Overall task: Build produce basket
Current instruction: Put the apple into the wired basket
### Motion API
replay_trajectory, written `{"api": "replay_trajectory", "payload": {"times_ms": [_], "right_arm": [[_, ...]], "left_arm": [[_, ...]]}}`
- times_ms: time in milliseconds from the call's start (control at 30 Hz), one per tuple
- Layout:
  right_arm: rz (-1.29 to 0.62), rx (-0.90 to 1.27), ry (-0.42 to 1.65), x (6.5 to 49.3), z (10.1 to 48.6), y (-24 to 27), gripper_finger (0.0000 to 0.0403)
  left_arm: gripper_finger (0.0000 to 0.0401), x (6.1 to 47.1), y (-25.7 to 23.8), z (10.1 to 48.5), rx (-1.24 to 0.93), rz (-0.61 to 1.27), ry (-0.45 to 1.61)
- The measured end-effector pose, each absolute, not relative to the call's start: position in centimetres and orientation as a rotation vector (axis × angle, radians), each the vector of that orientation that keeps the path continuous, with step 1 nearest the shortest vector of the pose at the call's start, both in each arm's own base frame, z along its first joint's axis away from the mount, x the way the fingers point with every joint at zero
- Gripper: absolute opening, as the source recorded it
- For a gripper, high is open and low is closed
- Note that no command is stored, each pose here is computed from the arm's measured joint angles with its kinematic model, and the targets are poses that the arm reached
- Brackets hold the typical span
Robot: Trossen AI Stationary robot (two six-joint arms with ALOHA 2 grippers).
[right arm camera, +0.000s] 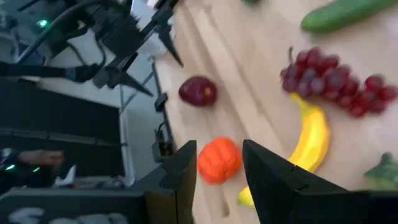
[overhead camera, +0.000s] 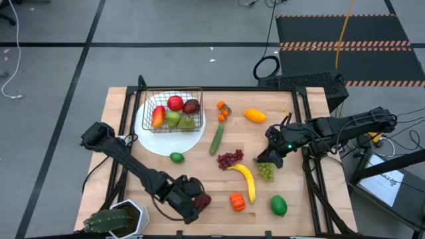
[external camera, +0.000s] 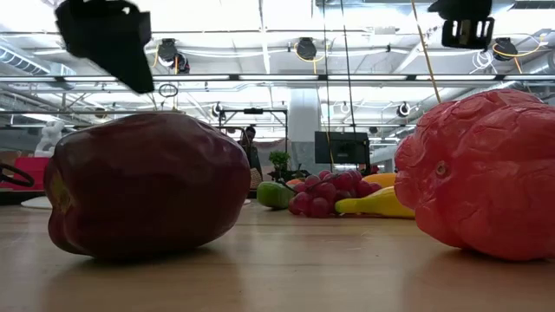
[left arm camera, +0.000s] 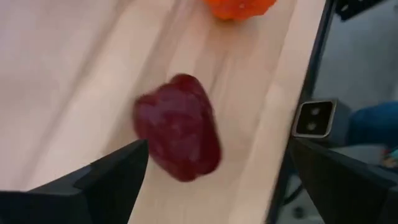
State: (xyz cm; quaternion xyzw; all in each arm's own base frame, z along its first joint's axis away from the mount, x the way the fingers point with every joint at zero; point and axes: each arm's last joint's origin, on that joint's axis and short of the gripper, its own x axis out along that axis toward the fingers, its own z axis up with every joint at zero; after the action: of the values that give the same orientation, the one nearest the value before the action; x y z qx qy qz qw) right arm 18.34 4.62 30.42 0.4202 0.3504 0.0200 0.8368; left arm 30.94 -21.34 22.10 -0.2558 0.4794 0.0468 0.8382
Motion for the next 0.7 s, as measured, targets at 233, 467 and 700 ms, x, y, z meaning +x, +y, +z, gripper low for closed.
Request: {"api": "replay_trajectory", "payload": {"times_ms": [233, 467, 700], "right_arm": [[0.095, 0.876, 0.767, 17.9, 30.5, 5.6, 0.0123], [0.106, 0.847, 0.765, 17.9, 30.5, 5.7, 0.0123], [0.113, 0.847, 0.768, 17.9, 30.5, 5.7, 0.0123]], "left_arm": [[0.0398, 31.7, -21.9, 19.3, -0.692, 0.22, 1.072], [0.0398, 32.5, -21.8, 16.9, -0.691, 0.295, 1.092], [0.0363, 33.5, -21.6, 15.3, -0.709, 0.314, 1.089]]}}
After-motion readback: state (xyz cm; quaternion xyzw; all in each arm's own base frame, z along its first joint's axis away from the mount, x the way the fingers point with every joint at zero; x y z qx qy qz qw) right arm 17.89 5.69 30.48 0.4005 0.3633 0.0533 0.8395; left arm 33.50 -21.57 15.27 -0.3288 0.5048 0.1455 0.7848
